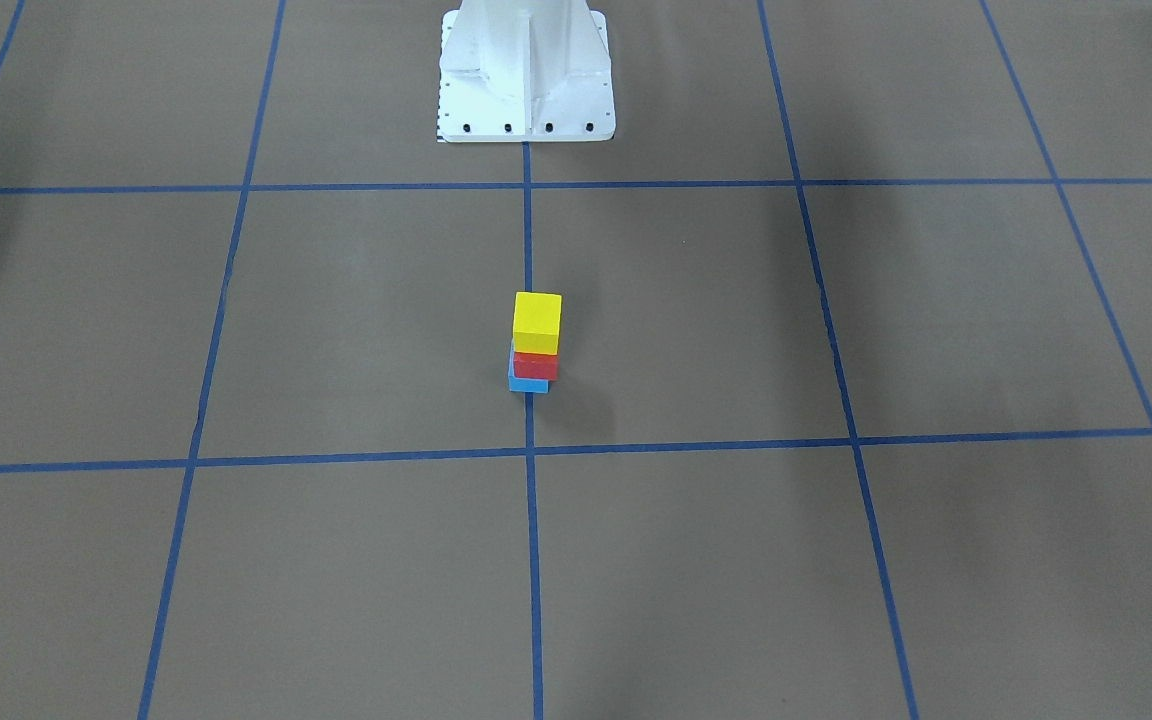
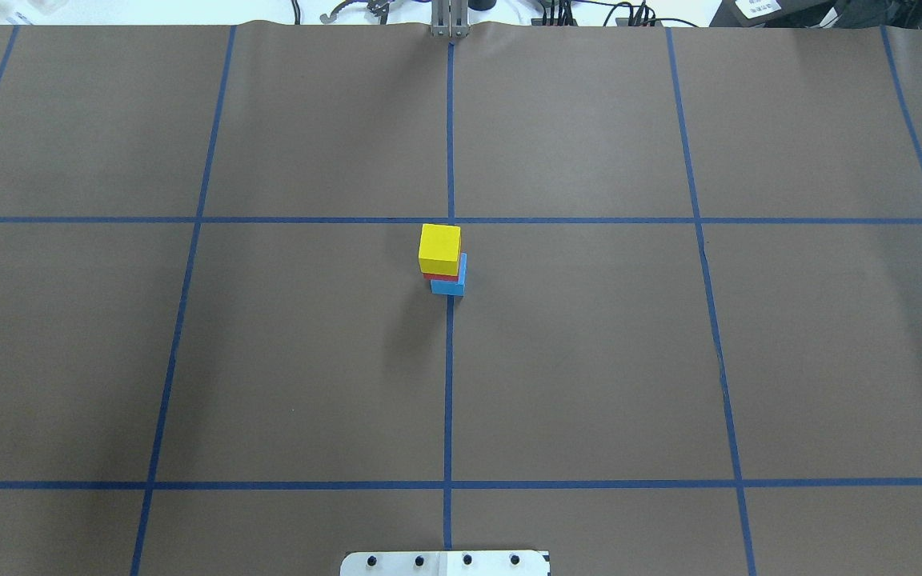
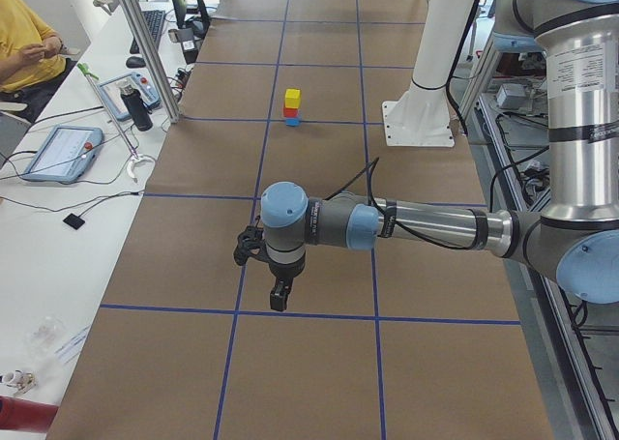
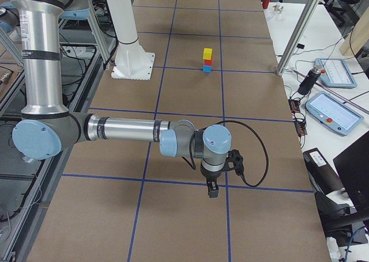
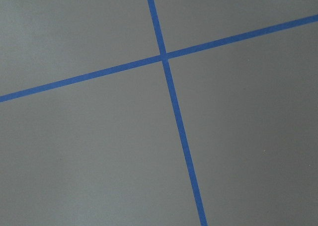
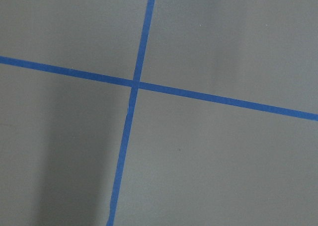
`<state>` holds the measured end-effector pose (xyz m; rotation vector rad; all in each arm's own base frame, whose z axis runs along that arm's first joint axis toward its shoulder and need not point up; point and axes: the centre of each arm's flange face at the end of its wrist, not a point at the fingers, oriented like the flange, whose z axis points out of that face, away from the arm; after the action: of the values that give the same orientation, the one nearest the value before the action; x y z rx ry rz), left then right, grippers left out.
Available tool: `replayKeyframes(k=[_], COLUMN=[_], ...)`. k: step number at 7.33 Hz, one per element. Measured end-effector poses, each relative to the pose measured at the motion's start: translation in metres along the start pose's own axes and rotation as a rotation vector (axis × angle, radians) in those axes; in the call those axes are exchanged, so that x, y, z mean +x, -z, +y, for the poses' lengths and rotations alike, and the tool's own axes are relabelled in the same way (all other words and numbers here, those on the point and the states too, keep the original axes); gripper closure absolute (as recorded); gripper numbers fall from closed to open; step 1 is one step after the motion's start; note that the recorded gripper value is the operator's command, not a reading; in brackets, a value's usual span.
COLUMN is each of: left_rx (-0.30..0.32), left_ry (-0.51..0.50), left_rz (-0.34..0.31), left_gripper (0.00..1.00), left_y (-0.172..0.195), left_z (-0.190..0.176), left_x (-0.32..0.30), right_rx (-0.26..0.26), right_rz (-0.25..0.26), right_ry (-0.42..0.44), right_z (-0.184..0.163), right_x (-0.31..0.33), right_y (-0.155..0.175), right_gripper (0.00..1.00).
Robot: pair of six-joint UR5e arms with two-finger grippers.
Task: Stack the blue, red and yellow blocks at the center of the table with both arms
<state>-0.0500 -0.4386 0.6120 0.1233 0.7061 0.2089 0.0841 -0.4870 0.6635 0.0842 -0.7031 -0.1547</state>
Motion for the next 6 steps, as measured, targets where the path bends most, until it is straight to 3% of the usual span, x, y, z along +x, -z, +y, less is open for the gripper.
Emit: replayKeyframes(k=[6], left_rx=[0.001], left_ry=[0.000], left_rz=[-0.003], left_gripper=[0.00], left_y=[0.0009], left_z=[0.0003], left_x=[0.0001], right_rx=[-0.005], right_rz=[-0.002], right_ry=[-0.003], right_z=[0.0010], right_x=[0.0013], right_y=[-0.0026], right_gripper=[0.00])
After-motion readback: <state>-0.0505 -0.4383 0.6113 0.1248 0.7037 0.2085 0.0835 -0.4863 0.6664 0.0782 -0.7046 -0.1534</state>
